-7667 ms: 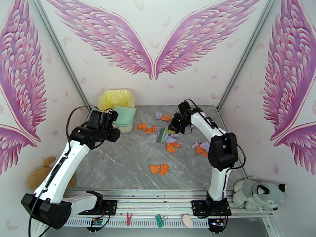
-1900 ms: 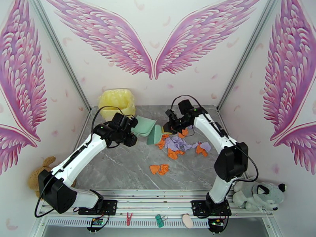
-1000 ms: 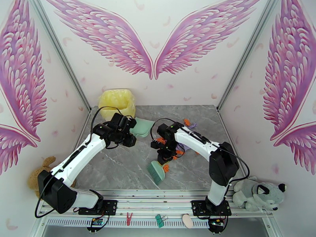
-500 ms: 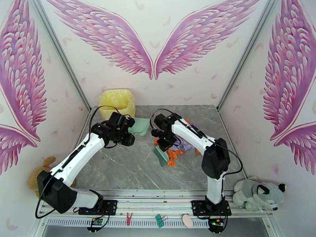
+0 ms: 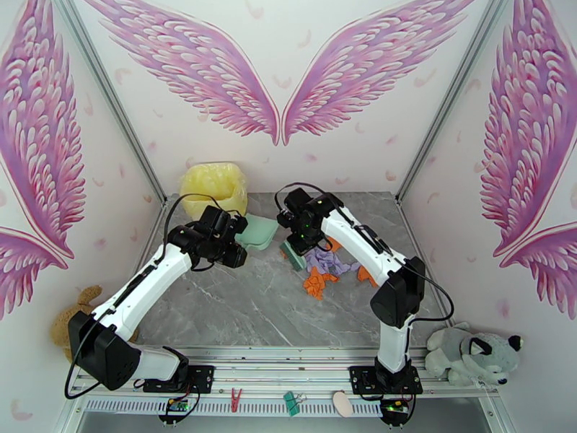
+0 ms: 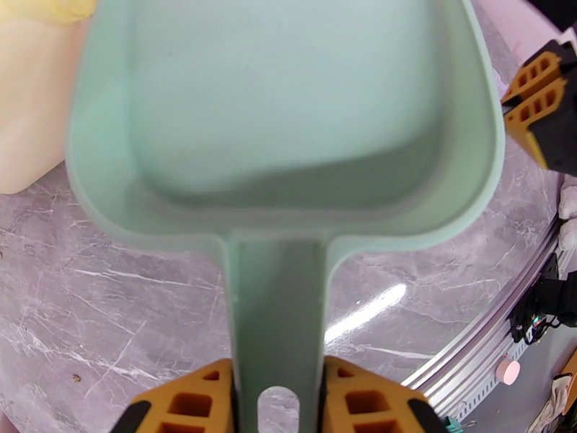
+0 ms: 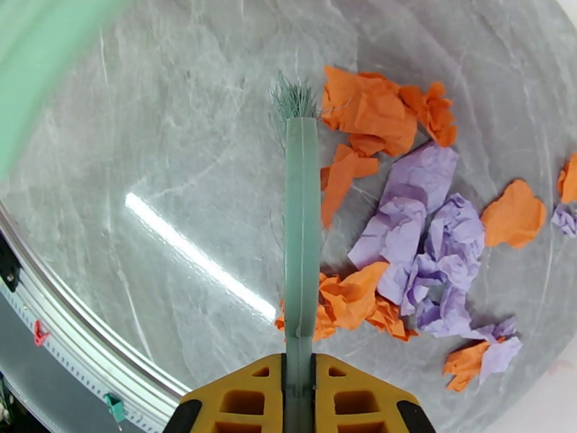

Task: Sweep away the paper scraps from the table

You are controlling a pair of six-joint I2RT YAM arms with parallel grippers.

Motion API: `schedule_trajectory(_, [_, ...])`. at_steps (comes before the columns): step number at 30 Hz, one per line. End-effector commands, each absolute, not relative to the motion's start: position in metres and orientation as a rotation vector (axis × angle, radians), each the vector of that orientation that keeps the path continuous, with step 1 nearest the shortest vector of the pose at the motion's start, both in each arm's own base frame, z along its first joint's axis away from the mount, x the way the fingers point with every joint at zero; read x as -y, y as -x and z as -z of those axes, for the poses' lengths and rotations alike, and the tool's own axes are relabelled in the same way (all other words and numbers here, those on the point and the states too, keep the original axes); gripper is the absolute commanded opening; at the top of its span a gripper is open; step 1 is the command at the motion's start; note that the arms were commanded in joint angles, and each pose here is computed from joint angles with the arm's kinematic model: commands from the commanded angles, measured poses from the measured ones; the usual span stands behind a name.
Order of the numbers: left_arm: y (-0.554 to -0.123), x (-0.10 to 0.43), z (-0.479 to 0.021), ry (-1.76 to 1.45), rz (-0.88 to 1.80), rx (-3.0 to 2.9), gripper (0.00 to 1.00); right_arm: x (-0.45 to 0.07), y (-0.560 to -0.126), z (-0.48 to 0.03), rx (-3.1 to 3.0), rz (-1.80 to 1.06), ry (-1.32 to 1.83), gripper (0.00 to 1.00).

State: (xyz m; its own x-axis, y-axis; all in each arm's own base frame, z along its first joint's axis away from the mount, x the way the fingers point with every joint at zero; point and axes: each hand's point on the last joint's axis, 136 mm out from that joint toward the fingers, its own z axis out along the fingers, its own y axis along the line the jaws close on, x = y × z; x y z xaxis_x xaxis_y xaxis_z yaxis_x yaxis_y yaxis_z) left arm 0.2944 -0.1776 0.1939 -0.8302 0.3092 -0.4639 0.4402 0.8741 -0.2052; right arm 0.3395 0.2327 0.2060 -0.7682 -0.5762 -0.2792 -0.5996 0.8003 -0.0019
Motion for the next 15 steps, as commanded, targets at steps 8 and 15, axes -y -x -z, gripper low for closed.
schedule_trajectory(8, [-0.277, 0.172, -0.174, -0.647, 0.376, -2.633, 0.0, -0.114, -0.387, -0.24, -2.79, 0.142, 0.223, 0.0])
schedule_trajectory(15, [-0.259, 0.176, -0.15, -0.841, 0.25, -2.654, 0.0, -0.034, -0.389, -0.23, -2.879, 0.524, 0.005, 0.0])
